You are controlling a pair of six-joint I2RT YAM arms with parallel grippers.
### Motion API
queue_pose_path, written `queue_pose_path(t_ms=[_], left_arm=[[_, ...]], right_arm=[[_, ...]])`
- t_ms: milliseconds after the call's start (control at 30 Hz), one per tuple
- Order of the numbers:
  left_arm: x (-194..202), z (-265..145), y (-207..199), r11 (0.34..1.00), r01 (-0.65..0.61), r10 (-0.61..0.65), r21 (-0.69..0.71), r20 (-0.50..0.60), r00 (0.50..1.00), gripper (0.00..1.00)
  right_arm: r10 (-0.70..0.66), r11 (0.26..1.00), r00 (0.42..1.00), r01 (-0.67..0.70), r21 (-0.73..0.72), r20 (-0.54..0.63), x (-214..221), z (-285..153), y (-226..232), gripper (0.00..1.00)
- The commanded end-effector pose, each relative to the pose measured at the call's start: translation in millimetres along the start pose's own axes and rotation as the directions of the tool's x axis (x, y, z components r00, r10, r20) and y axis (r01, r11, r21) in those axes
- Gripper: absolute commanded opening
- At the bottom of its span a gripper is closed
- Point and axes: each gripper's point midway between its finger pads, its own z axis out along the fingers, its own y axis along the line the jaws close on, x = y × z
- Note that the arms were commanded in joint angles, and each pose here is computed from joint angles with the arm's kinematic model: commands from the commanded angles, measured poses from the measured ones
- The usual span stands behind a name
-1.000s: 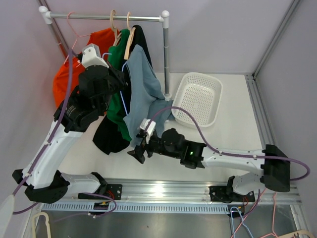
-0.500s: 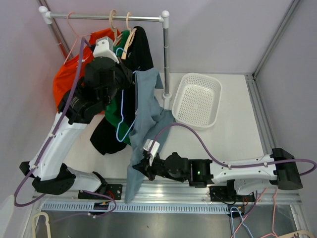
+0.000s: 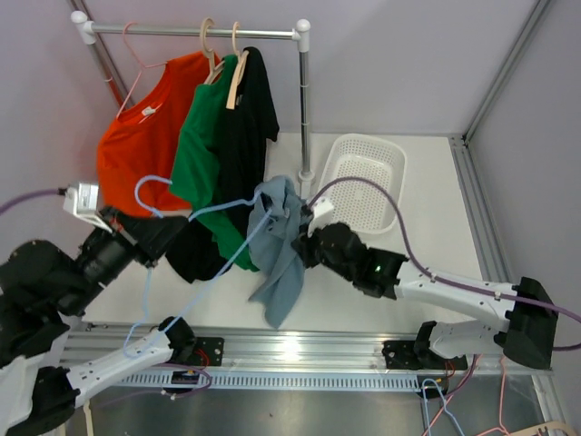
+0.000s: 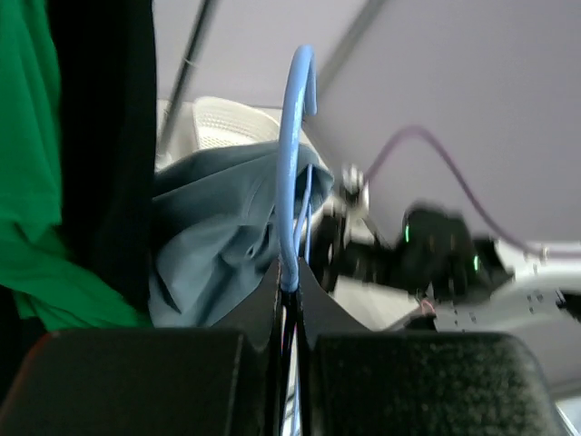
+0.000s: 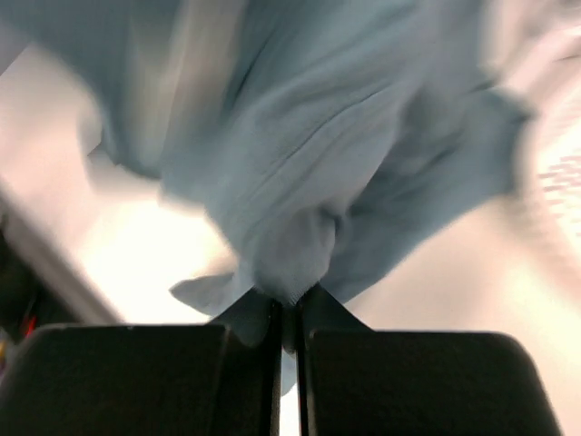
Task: Remove the t-shirt from the hanger
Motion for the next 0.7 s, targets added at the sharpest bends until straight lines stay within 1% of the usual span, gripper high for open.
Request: queue_pose_path(t_ms=[0,33,67,100,133,200,233,267,300,333,400,433,467,500,533,567,633,667], left_arm=[[89,3,6,0.997,0.041,-0.022,0.072,-0.24,0.97,0.01],[87,-15,12,0.994,0.055,-0.035,0.093,-0.203,0.979,0.01],[93,-21,17,0.994,0.058,-0.038,0.097,-0.197,0.98,0.0],[106,-22,27,0.995,0.046,-0.028,0.083,-0.203,0.979,0.01],[112,-31,35,0.996,0.045,-0.029,0.08,-0.189,0.982,0.01],[120,-33,47,0.998,0.021,-0.011,0.052,-0.19,0.982,0.0],[123,-33,50,0.999,0.012,-0.004,0.043,-0.201,0.98,0.01],[128,-32,52,1.0,0.0,0.006,0.028,-0.224,0.975,0.01],[130,-31,53,0.999,-0.013,0.02,0.03,-0.234,0.972,0.0],[130,-30,50,0.999,-0.016,0.025,0.04,-0.24,0.971,0.01],[130,-25,46,0.998,-0.016,0.03,0.058,-0.237,0.971,0.0],[132,-25,41,0.996,-0.012,0.034,0.088,-0.244,0.969,0.01],[132,-23,38,0.994,-0.009,0.035,0.109,-0.236,0.971,0.01],[135,-22,36,0.992,-0.013,0.044,0.129,-0.237,0.97,0.0],[138,-24,30,0.985,-0.01,0.051,0.171,-0.241,0.969,0.01],[136,-24,29,0.981,-0.017,0.058,0.193,-0.211,0.976,0.01],[143,-25,24,0.968,-0.021,0.075,0.249,-0.206,0.976,0.01],[149,-23,27,0.968,-0.028,0.081,0.248,-0.208,0.975,0.0]], right_arm=[[0.069,0.986,0.983,-0.092,0.136,0.169,-77,-18,-39,0.0],[0.06,0.981,0.983,-0.091,0.171,0.175,-87,-21,-54,0.0],[0.055,0.982,0.98,-0.088,0.169,0.192,-99,-25,-56,0.0],[0.056,0.983,0.968,-0.096,0.154,0.243,-128,-33,-53,0.0],[0.029,0.981,0.966,-0.077,0.177,0.256,-141,-38,-60,0.0],[0.013,0.979,0.954,-0.073,0.192,0.299,-173,-47,-64,0.0],[0.011,0.981,0.932,-0.08,0.176,0.362,-208,-62,-60,0.0],[-0.008,0.978,0.92,-0.075,0.196,0.391,-227,-68,-69,0.0],[-0.017,0.982,0.919,-0.06,0.182,0.395,-239,-64,-68,0.0],[-0.022,0.984,0.89,-0.062,0.169,0.456,-273,-79,-66,0.0],[-0.06,0.978,0.868,-0.047,0.201,0.494,-305,-84,-81,0.0],[-0.073,0.975,0.843,-0.051,0.215,0.534,-334,-86,-83,0.0],[-0.094,0.963,0.827,-0.066,0.261,0.554,-350,-91,-102,0.0],[-0.102,0.957,0.811,-0.078,0.279,0.577,-364,-94,-110,0.0],[-0.105,0.952,0.81,-0.085,0.293,0.576,-372,-81,-121,0.0],[-0.113,0.945,0.765,-0.115,0.308,0.633,-399,-101,-135,0.0],[-0.115,0.939,0.737,-0.137,0.314,0.666,-417,-103,-148,0.0],[-0.122,0.937,0.715,-0.146,0.318,0.688,-434,-103,-158,0.0]])
